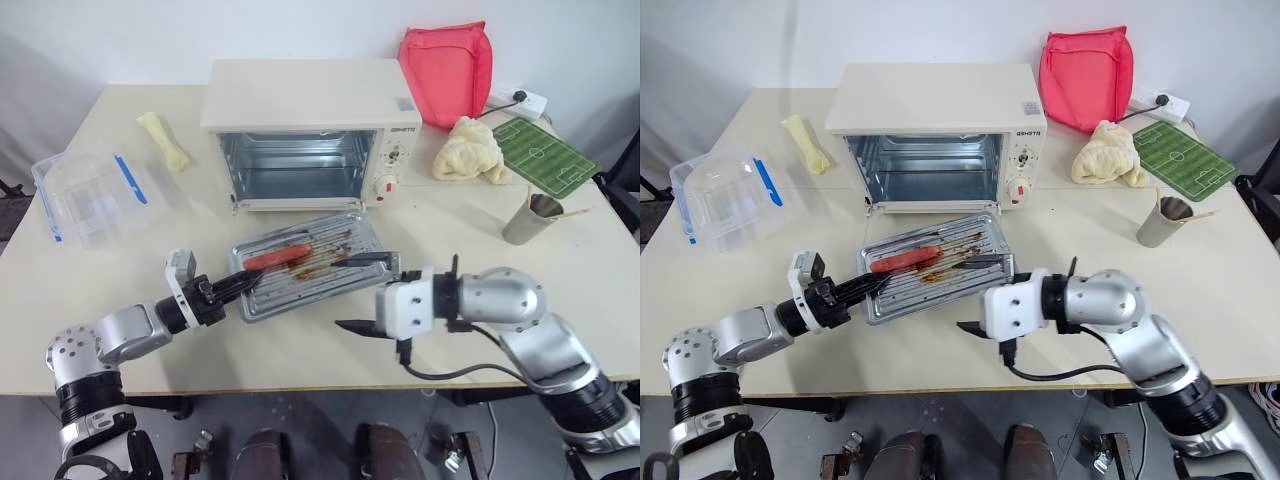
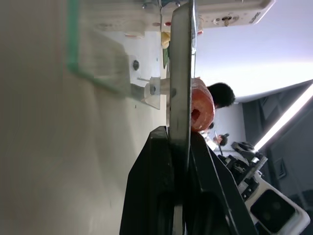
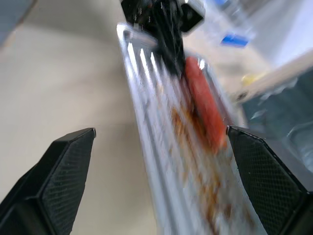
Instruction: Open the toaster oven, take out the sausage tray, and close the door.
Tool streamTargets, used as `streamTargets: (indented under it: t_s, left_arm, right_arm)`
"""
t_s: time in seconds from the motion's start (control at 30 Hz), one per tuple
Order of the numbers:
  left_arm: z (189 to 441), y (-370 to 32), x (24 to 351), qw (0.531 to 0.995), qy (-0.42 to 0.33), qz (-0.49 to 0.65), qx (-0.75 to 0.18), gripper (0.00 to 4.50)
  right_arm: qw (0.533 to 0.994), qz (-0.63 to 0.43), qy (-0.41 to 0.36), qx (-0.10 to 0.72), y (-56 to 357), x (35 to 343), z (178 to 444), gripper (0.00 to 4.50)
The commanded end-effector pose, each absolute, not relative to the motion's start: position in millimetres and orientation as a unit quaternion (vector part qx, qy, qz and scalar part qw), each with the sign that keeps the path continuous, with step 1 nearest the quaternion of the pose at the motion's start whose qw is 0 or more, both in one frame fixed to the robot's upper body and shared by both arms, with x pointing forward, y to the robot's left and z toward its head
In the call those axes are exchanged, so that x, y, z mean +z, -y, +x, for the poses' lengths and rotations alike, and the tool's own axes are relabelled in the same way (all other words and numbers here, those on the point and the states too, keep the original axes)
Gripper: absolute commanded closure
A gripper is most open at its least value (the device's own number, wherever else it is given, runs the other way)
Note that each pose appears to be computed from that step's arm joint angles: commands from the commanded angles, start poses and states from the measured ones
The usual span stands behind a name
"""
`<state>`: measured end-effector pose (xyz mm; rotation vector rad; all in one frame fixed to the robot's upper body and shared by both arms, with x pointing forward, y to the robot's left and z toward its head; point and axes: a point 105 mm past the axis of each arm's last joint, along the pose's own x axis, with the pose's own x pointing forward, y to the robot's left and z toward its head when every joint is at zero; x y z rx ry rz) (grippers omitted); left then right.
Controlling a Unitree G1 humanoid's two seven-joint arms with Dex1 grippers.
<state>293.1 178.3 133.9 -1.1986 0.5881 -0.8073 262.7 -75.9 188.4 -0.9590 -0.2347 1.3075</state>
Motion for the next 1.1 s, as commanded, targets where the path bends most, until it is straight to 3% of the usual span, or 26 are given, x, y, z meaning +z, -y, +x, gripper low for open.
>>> streamTargets:
  t_s: [0.03,0.27,0.3,0.43,0.73,1.1]
  left_arm:
    - [286.5,-185.6,147.5,0.715,-0.239,-0.546,-0.365,4.5]
    - [272.5,-215.0,153.2,0.745,-0.177,-0.561,-0.314,4.5]
    - [268.8,-218.1,152.8,0.749,-0.168,-0.562,-0.308,4.5]
    - [255.2,-227.8,149.2,0.762,-0.139,-0.567,-0.279,4.5]
    - [226.6,-241.6,140.3,0.777,-0.079,-0.588,-0.21,4.5]
    - [197.5,-282.4,131.3,0.776,0.017,-0.624,-0.089,4.5]
  right_arm:
    - [0.696,-0.404,0.093,0.586,87.8,201.7,259.2,0.03]
    - [0.737,-0.409,0.019,0.538,131.5,193.2,288.2,0.03]
    - [0.744,-0.417,0.021,0.522,136.8,191.5,295.6,0.2]
    - [0.755,-0.424,-0.006,0.5,152.8,173.0,311.6,1.26]
    - [0.755,-0.42,-0.002,0.504,147.9,146.4,337.7,4.45]
    - [0.775,-0.377,0.02,0.507,117.7,124.1,367.4,4.48]
